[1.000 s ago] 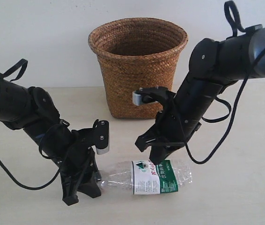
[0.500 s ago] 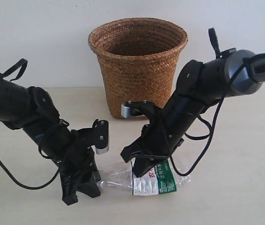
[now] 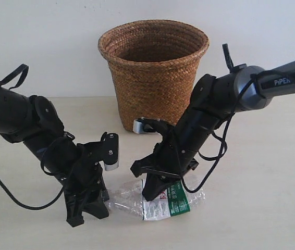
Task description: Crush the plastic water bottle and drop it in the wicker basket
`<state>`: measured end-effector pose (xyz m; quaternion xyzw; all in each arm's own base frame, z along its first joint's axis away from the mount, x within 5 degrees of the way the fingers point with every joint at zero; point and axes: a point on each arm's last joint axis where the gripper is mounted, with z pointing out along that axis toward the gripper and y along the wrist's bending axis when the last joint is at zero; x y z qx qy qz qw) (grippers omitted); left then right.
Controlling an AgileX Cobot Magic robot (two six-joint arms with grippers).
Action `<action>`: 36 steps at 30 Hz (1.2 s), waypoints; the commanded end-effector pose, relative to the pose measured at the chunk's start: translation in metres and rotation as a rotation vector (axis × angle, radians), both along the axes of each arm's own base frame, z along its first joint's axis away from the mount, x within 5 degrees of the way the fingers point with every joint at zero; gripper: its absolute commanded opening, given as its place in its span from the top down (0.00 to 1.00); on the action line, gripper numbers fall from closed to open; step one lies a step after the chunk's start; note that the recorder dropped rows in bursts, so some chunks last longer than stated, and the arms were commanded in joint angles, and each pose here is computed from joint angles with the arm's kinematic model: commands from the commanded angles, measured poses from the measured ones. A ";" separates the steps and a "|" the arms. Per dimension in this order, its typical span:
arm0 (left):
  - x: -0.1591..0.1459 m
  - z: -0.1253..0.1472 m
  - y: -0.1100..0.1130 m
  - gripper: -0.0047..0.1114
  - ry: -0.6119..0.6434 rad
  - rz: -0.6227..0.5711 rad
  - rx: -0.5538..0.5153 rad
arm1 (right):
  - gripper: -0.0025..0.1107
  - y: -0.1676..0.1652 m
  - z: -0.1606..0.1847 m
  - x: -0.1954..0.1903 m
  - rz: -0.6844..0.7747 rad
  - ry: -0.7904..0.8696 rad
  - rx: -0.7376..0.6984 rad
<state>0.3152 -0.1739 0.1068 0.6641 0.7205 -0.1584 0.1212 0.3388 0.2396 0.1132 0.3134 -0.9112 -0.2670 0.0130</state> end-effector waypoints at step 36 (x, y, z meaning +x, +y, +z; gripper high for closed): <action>-0.003 -0.008 -0.002 0.93 0.021 0.008 0.011 | 0.98 -0.003 0.073 -0.005 0.099 -0.152 -0.014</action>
